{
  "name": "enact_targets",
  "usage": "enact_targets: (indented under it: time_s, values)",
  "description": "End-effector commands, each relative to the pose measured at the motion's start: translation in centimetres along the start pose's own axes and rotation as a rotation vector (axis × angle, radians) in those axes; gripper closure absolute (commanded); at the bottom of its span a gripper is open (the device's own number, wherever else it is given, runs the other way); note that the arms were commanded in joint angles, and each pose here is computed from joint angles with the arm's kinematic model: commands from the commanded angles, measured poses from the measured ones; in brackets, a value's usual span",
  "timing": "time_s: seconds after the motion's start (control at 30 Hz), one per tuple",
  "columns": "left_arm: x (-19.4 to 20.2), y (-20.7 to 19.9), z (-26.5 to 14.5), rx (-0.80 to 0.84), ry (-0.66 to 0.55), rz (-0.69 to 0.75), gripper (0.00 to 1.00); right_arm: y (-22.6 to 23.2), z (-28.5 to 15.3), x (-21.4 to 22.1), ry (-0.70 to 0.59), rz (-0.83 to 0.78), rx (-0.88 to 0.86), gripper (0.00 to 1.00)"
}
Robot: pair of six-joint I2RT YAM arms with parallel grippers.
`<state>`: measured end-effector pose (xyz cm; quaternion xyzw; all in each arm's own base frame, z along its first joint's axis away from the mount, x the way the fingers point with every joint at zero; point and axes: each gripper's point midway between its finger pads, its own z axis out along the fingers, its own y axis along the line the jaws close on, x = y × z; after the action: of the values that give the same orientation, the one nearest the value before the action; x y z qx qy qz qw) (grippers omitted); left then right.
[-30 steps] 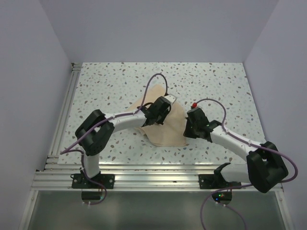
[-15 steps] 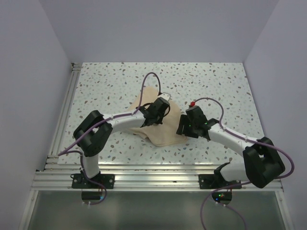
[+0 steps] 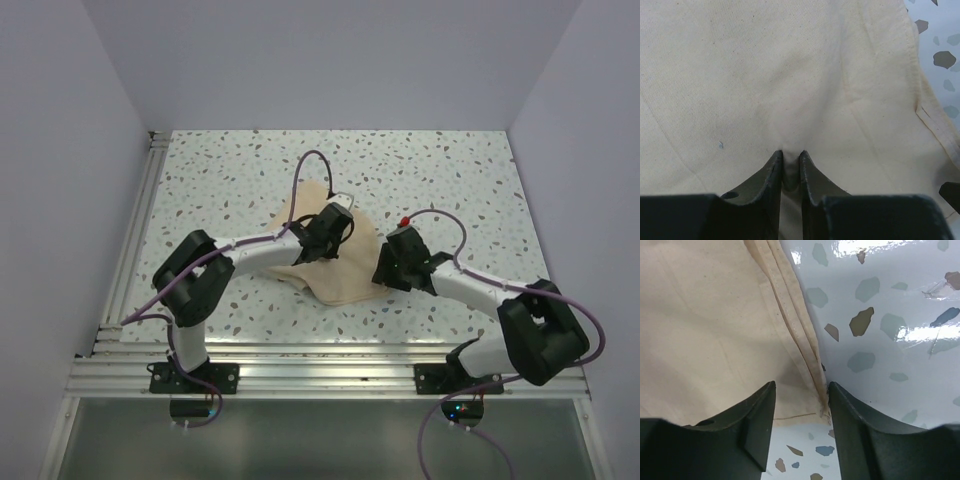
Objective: Prepare the surgical pack
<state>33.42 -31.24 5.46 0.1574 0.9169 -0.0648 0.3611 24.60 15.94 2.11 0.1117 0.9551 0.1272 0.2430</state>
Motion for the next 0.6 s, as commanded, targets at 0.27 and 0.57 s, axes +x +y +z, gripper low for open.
enact_targets:
  time_s: [0.27,0.57]
  values:
    - [-3.7,-1.2,-2.2,0.073,-0.093,-0.062,0.6,-2.1,-0.1,1.5,-0.004,0.03,0.071,0.85]
    - [-5.1,-0.8,-4.2,0.077,-0.118,-0.017,0.51,-4.5,-3.0,-0.1,-0.053,-0.021,0.189,1.0]
